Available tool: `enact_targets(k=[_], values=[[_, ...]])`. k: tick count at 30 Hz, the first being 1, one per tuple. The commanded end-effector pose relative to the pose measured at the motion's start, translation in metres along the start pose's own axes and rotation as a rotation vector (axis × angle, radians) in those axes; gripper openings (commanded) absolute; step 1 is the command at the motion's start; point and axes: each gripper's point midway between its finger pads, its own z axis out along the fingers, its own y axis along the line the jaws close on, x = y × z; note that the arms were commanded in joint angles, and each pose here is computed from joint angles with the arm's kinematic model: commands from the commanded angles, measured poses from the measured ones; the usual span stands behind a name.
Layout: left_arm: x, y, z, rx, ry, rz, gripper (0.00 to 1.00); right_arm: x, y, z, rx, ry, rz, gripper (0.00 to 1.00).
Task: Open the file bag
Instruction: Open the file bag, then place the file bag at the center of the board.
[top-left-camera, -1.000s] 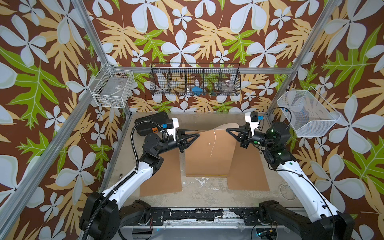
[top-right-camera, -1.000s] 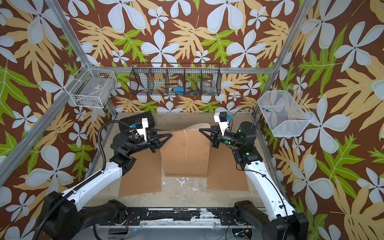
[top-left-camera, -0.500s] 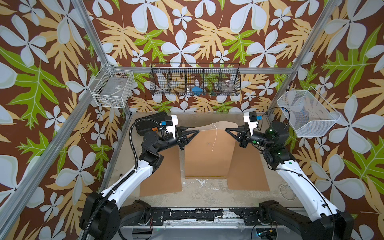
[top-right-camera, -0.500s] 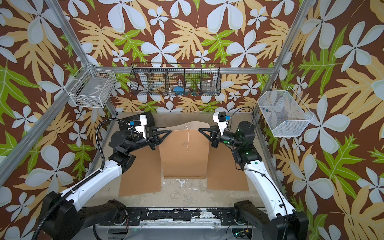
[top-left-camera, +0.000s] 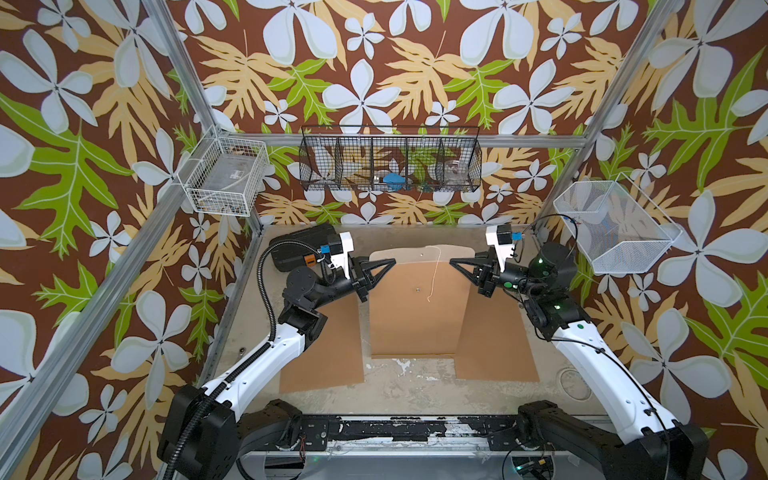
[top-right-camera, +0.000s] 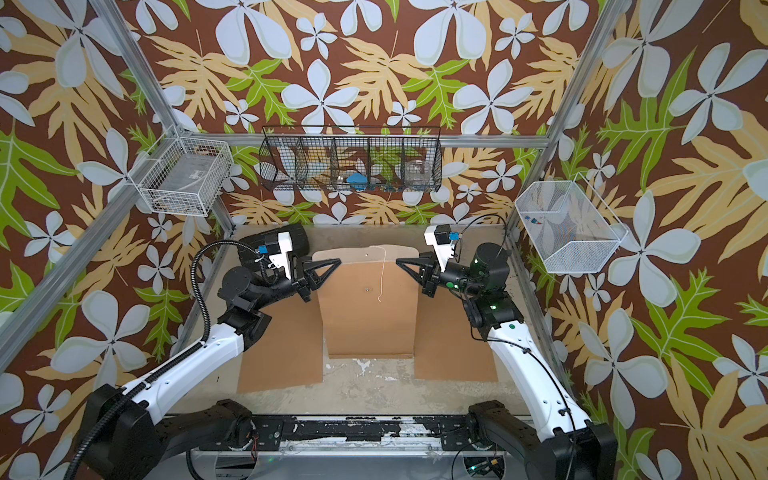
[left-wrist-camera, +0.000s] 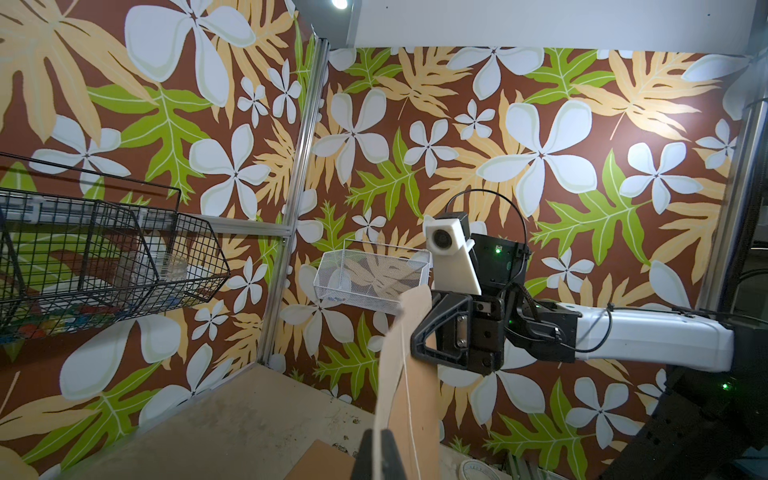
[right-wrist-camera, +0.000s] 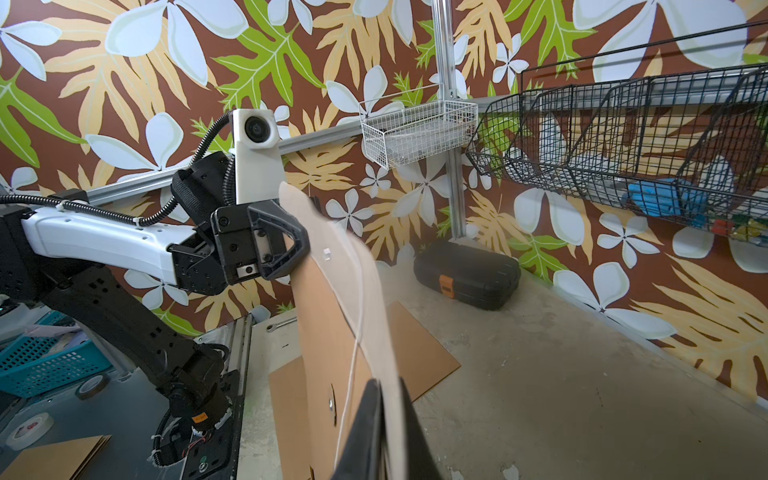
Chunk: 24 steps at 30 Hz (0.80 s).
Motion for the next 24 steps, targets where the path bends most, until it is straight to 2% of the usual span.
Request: enact_targets(k=[1, 4, 8, 16, 24], values=[[-0.018, 0.002, -0.004, -0.037, -0.081, 0.013, 0.0, 0.0, 0.001, -0.002, 0.015, -0.006, -0.011, 0.22], [-0.02, 0.007, -0.006, -0.072, -0.098, 0.006, 0.0, 0.006, -0.001, -0.002, 0.025, 0.005, 0.001, 0.31], [-0.025, 0.014, -0.007, -0.117, -0.115, 0.001, 0.0, 0.015, -0.002, -0.003, 0.032, 0.024, 0.025, 0.36], [-0.031, 0.025, -0.011, -0.197, -0.142, -0.009, 0.0, 0.03, -0.006, -0.004, 0.053, 0.049, 0.062, 0.39], [-0.037, 0.028, -0.012, -0.212, -0.161, -0.028, 0.0, 0.039, -0.008, -0.005, 0.064, 0.066, 0.085, 0.4]])
